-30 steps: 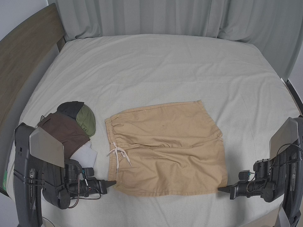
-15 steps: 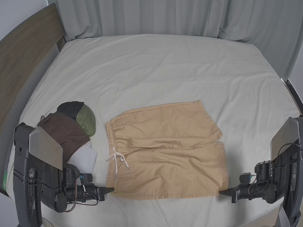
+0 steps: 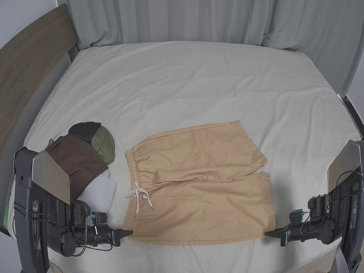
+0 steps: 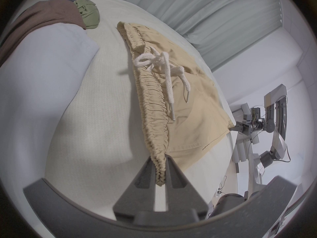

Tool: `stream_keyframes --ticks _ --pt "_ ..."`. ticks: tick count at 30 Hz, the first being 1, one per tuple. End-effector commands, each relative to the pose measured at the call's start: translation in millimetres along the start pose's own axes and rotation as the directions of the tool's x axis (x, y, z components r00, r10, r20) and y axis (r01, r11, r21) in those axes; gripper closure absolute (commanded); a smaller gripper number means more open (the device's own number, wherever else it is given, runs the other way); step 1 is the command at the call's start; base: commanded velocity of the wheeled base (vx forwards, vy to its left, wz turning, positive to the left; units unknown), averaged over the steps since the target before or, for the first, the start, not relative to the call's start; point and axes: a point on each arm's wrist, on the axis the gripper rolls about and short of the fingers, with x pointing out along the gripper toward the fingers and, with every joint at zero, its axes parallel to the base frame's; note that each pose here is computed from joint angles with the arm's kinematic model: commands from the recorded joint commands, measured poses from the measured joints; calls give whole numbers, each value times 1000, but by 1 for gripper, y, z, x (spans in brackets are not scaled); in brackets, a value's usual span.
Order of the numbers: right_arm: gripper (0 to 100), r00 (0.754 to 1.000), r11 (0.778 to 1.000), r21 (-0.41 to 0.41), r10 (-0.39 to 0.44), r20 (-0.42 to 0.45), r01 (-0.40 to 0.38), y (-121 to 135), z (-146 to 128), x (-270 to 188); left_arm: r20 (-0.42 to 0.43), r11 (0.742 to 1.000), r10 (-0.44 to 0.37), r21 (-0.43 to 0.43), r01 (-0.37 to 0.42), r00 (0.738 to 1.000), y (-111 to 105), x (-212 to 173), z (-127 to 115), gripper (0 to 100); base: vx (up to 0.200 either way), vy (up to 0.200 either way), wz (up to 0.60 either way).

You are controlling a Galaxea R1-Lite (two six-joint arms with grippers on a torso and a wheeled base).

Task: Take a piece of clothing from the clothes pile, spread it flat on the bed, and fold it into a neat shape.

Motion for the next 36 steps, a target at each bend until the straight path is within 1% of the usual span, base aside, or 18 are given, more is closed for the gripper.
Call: stream_keyframes --ticks 1,6,11,15,18,20,24,26,28,29,31,33,36 --pt "100 1000 1000 5 0 -26 0 0 -5 -5 -18 1000 3 0 -3 1000 1 -5 -5 100 0 0 0" --pt "100 999 1000 -8 25 -47 -26 3 -5 -12 -32 1000 -11 -1 11 999 -1 -7 -8 100 0 0 0" --pt "100 998 999 -4 33 -52 -33 6 -4 -15 -49 1000 -24 -7 24 998 -4 -11 -11 100 0 0 0" --pt "100 999 999 -10 31 -45 -32 5 -3 -15 -50 999 -26 25 28 998 -3 -10 -11 100 0 0 0" --pt "100 999 999 -22 35 -30 -35 5 -1 -15 -35 999 -29 35 30 999 -3 -10 -8 100 0 0 0" --pt "100 998 997 -47 55 7 -54 5 3 -15 -8 998 -41 50 41 999 -5 -11 -1 100 0 0 0" --pt "100 997 995 -78 58 58 -54 4 9 -15 30 995 -75 66 73 997 -12 -15 9 100 0 0 0" --pt "100 994 995 -78 71 78 -65 5 12 -16 54 994 -91 60 87 994 -17 -18 16 100 0 0 0" --pt "100 994 995 -78 71 78 -65 5 12 -16 54 994 -91 60 87 994 -17 -18 16 100 0 0 0" --pt "100 990 993 -87 90 104 -81 6 16 -16 87 993 -106 53 102 991 -23 -20 25 100 0 0 0" --pt "100 988 991 -98 102 119 -91 9 20 -18 107 993 -114 49 109 988 -25 -20 30 100 0 0 0" --pt "100 984 989 -113 110 137 -95 10 24 -20 120 993 -117 49 112 986 -26 -21 33 100 0 0 0" --pt "100 982 989 -106 114 149 -99 12 27 -22 125 992 -119 53 114 985 -26 -20 35 100 0 0 0"
